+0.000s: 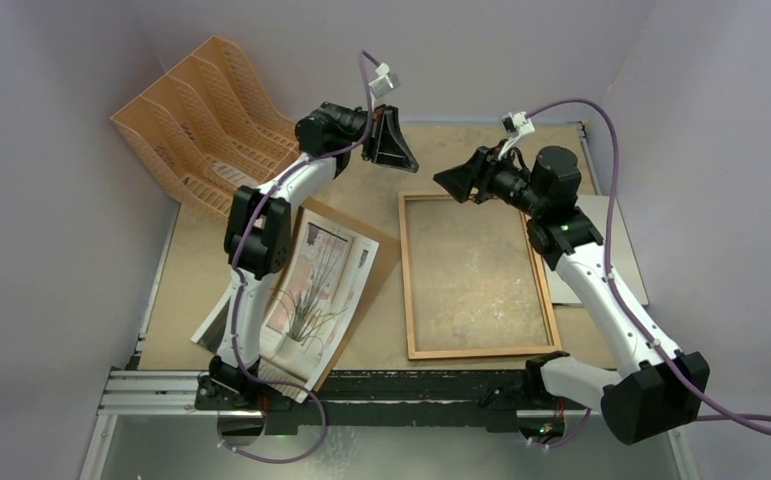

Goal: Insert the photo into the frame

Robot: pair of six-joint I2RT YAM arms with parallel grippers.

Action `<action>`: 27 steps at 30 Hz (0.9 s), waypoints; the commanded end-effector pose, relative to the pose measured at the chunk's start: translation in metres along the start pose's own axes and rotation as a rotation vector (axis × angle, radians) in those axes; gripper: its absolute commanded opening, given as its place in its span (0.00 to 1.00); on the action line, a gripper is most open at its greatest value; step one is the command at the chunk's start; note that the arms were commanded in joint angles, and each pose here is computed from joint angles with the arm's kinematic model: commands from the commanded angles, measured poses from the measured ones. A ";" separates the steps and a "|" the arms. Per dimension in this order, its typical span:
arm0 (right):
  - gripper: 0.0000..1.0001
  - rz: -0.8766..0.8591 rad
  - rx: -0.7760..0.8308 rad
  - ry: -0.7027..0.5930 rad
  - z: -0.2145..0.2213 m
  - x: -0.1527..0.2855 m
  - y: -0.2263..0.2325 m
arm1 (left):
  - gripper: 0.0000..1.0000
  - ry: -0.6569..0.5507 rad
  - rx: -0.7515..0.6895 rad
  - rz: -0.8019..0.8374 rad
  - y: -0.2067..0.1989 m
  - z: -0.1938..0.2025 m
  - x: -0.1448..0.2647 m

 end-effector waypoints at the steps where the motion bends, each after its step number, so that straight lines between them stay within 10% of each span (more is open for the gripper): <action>1: 0.69 0.071 0.075 -0.150 -0.044 0.015 0.011 | 0.00 -0.046 -0.322 0.029 -0.039 -0.030 -0.005; 12: 0.86 0.360 0.087 -0.418 -0.099 0.055 0.014 | 0.00 -0.314 -0.447 -0.226 -0.039 -0.112 0.019; 27: 0.78 0.431 -0.028 -0.333 -0.068 0.055 0.004 | 0.00 -1.043 -0.506 -1.036 -0.067 -0.172 0.090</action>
Point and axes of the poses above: each gripper's point midway between its finger pads, its own x axis back along the fingers, its own y axis along the line the jaws close on, z = x × y, the point moved 8 cm from there along x, back along the fingers, and after that the axes turned 10 degrees about x, right-handed, at the moved point
